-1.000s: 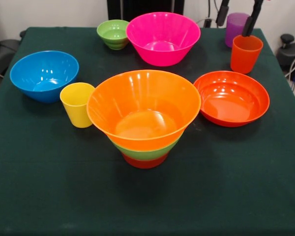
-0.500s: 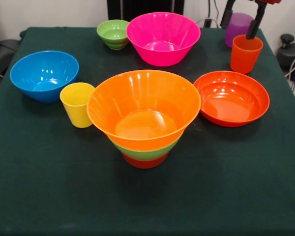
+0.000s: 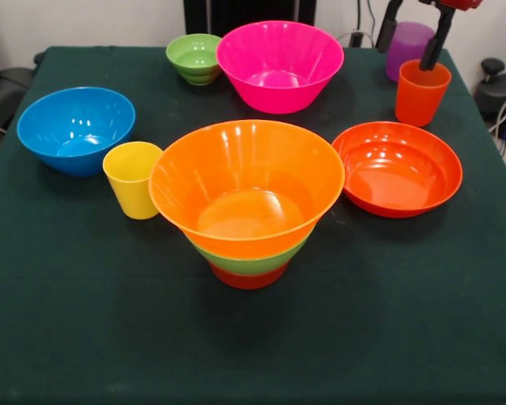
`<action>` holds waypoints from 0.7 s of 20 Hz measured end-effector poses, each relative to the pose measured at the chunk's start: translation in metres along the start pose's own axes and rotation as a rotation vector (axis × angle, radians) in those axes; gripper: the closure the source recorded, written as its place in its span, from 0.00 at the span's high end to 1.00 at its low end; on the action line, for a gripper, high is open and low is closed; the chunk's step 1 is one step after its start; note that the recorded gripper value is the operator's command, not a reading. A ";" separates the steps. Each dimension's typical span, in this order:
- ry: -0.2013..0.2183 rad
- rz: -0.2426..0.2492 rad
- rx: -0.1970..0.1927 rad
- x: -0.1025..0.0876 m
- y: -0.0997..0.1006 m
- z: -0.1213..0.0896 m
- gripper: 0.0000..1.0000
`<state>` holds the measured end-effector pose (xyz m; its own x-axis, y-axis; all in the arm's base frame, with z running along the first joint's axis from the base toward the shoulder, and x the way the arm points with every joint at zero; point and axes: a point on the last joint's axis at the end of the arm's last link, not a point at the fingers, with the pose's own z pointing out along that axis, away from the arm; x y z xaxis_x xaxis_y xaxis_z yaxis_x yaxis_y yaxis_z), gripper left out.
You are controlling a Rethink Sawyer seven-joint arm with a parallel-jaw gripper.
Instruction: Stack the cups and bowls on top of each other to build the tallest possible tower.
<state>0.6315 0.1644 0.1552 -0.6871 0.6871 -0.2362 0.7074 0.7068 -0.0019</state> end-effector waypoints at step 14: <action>-0.005 -0.001 -0.007 -0.023 -0.018 0.002 1.00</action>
<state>0.6350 0.1360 0.1582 -0.6867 0.6857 -0.2412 0.7057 0.7085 0.0051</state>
